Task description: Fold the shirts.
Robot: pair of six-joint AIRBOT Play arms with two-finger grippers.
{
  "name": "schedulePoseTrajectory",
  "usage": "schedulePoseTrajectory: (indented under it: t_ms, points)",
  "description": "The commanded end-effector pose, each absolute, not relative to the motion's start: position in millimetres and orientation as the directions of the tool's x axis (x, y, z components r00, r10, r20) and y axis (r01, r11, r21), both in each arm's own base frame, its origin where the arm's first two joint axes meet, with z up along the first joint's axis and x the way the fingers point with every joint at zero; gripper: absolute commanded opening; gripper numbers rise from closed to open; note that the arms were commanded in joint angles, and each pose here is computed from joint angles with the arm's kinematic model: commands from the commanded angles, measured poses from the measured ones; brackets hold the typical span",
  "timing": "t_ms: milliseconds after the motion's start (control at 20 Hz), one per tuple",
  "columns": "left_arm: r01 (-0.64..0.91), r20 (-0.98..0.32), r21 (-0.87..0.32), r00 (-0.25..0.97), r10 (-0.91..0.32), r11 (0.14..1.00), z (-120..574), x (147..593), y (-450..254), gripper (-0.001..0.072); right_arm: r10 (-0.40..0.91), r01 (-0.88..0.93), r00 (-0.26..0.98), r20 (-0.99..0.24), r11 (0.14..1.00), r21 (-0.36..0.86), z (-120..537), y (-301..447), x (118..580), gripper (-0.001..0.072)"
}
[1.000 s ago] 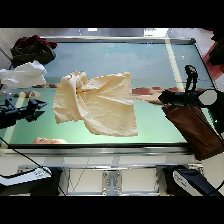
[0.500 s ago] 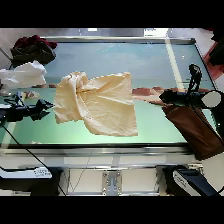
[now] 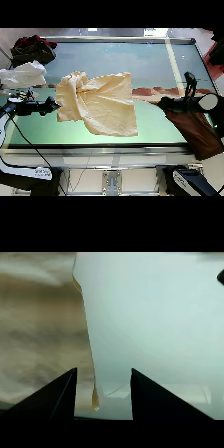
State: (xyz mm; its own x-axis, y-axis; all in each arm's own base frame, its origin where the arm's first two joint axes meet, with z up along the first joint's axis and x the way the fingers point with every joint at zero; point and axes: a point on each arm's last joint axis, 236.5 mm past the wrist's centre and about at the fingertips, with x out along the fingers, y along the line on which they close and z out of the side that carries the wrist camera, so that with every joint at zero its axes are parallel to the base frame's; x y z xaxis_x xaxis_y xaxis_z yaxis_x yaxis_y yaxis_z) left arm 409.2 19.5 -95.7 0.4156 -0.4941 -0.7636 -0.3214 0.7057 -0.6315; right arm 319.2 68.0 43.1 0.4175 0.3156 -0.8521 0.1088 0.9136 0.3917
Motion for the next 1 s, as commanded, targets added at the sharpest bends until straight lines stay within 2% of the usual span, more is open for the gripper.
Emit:
schedulePoseTrajectory:
  t_ms: [0,150,350,500,600,750,950]
  points:
    - [-0.286,-0.746,-0.656,0.390,-0.540,0.699,-89,408,4,0.0015,0.461,0.290,0.201,-0.865,0.815,0.502,-18,103,259,0.0409]
    - [-0.280,-0.739,-0.667,0.368,-0.565,0.691,-87,403,-2,0.0015,0.612,0.472,0.226,-0.757,0.611,0.635,-62,139,237,0.0409]
    - [-0.265,-0.733,-0.674,0.351,-0.582,0.689,-86,399,-6,0.0016,0.674,0.642,0.235,-0.700,0.433,0.632,-98,155,203,0.0409]
    - [-0.264,-0.731,-0.677,0.347,-0.588,0.687,-86,398,-7,0.0016,0.650,0.670,0.376,-0.661,0.302,0.678,-103,150,222,0.0410]
    - [-0.258,-0.730,-0.678,0.345,-0.590,0.688,-85,397,-8,0.0015,0.646,0.667,0.412,-0.642,0.266,0.696,-103,149,227,0.0410]
    - [-0.257,-0.730,-0.678,0.345,-0.590,0.689,-85,397,-8,0.0015,0.620,0.657,0.448,-0.644,0.260,0.707,-103,146,235,0.0410]
    - [-0.257,-0.730,-0.678,0.344,-0.591,0.688,-85,397,-8,0.0015,0.658,0.650,0.406,-0.634,0.280,0.707,-108,169,227,0.0410]
